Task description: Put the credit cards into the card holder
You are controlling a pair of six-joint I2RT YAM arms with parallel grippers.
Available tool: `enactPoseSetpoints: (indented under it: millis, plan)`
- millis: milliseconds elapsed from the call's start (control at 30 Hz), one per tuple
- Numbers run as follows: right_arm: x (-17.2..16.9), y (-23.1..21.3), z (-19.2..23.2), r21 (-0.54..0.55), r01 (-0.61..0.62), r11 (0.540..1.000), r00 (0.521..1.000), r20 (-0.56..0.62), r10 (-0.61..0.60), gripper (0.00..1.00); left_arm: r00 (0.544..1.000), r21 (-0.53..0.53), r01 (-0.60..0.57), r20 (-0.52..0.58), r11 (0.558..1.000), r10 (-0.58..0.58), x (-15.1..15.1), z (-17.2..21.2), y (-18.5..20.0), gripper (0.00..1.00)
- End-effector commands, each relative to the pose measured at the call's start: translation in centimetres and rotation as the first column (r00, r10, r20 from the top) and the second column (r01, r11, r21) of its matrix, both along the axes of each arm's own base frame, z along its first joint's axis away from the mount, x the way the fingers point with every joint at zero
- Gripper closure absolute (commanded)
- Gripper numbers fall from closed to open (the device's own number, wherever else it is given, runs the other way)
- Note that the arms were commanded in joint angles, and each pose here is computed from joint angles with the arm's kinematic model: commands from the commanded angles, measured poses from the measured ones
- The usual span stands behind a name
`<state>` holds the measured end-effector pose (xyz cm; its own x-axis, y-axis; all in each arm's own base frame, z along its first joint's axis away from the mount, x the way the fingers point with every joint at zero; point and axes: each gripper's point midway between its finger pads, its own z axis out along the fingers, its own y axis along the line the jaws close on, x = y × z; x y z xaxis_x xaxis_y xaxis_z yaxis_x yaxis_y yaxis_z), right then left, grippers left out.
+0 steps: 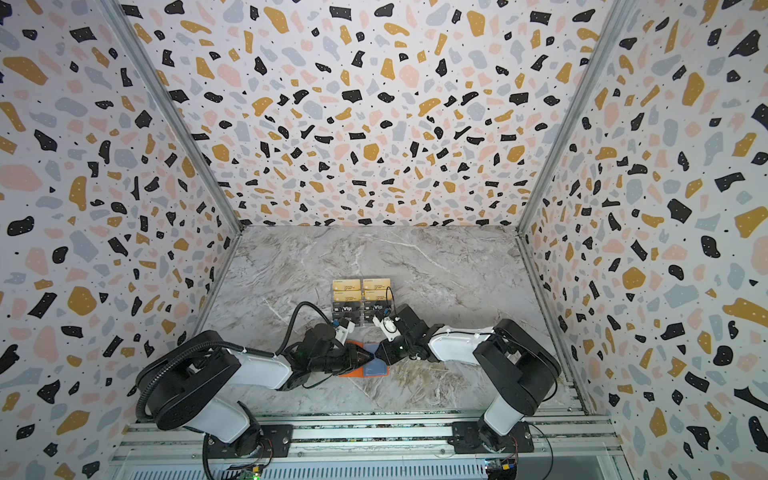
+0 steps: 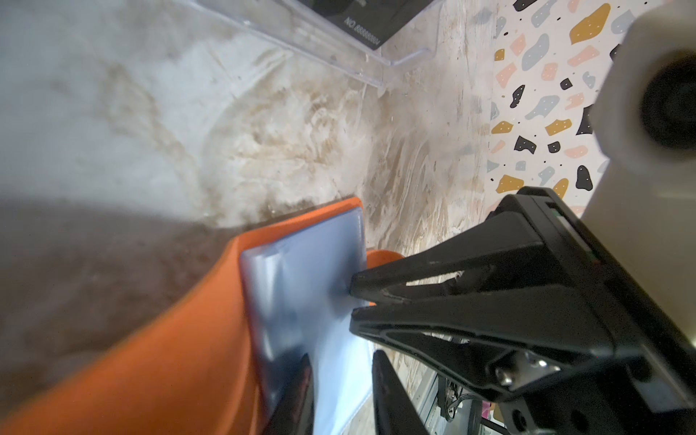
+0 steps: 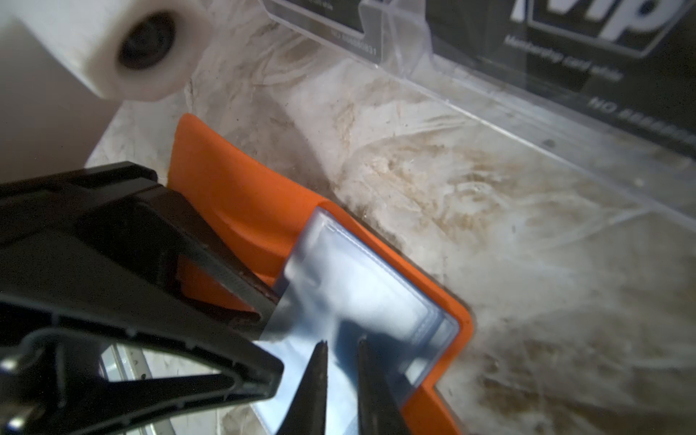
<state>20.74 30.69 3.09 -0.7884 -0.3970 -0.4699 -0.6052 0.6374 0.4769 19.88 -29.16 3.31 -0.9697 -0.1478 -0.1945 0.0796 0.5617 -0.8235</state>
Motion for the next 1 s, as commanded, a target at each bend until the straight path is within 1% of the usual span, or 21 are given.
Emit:
enactPoseSetpoints:
  millis: [0,167,300,500,733,867,967]
  plan:
    - [-0.8,-1.1,-1.1,-0.056,0.004,0.998,1.0,-0.018,-0.005,0.82,1.0,-0.008,-0.002,-0.011,1.0,0.002,-0.1,-0.5,0.2,0.73]
    - [-0.6,-1.0,-0.4,-0.038,0.012,0.999,1.0,-0.001,-0.012,0.82,1.0,-0.006,0.009,-0.006,1.0,-0.009,-0.1,-0.7,0.1,0.78]
    - [-0.5,-0.9,0.1,-0.015,0.016,1.0,1.0,0.006,-0.016,0.83,1.0,-0.002,0.013,-0.005,1.0,-0.013,-0.1,-0.9,0.1,0.88]
    - [-0.2,-0.7,1.9,0.039,0.029,0.999,1.0,0.004,-0.029,0.83,1.0,-0.012,0.001,0.01,1.0,-0.001,0.0,-0.4,0.2,0.95]
    - [0.1,-1.5,2.3,0.06,0.058,0.996,0.998,-0.014,-0.058,0.83,1.0,-0.015,-0.007,0.031,1.0,0.007,0.1,0.3,0.4,1.0]
    - [0.1,-1.8,2.3,0.071,0.06,0.996,0.998,-0.021,-0.058,0.83,0.999,-0.02,-0.005,0.034,1.0,0.006,0.0,0.5,0.5,1.0]
    - [0.1,-2.1,1.8,0.053,0.055,0.997,0.998,-0.021,-0.054,0.83,0.999,-0.027,0.001,0.043,1.0,0.0,-0.1,0.8,0.5,1.0]
